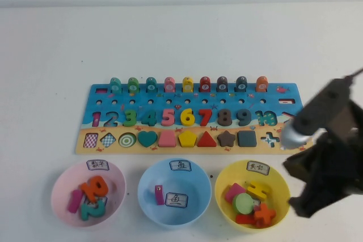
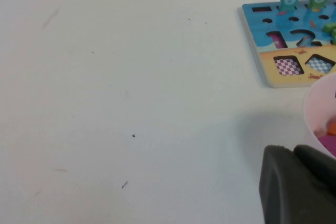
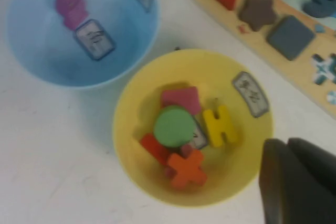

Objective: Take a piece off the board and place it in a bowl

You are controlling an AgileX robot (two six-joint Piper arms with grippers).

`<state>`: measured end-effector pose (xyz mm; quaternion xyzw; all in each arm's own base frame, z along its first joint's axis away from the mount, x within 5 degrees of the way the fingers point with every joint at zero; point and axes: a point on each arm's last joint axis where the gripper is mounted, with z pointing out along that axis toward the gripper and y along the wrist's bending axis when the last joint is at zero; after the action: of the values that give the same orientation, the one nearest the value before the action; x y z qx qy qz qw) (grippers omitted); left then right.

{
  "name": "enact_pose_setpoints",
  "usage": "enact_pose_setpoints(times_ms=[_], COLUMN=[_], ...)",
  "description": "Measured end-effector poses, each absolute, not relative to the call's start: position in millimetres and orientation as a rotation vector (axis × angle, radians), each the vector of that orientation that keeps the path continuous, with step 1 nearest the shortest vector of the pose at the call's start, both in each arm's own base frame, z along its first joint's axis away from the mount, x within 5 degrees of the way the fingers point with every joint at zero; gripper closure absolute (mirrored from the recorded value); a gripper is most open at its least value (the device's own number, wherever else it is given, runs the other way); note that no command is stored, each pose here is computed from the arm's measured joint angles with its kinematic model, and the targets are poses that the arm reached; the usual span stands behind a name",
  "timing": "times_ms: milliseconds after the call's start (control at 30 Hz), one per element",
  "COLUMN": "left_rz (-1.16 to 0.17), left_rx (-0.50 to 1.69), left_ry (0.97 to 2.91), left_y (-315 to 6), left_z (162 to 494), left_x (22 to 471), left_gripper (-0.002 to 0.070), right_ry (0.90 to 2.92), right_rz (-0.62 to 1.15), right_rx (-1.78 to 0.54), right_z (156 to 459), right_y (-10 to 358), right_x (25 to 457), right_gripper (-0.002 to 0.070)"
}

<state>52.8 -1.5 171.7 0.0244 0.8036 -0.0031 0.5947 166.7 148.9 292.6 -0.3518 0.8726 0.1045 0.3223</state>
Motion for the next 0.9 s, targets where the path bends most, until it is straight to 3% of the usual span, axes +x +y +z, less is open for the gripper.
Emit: enact_pose_setpoints(times_ms=[367, 900], left_rz=[-0.007, -0.007], left_rx=[0.057, 0.057], left_ry=[1.867, 1.867], left_y=[-1, -1], left_z=[172, 172], left_x=[53, 53], left_gripper=[0.0676, 0.0676], right_ry=[2.140, 1.817], right_rz=[0.166, 0.076], right_rx=[-0.400, -0.154], right_z=[250, 231], right_y=[47, 11], right_x=[134, 77], right_gripper=[0.0693, 0.0693])
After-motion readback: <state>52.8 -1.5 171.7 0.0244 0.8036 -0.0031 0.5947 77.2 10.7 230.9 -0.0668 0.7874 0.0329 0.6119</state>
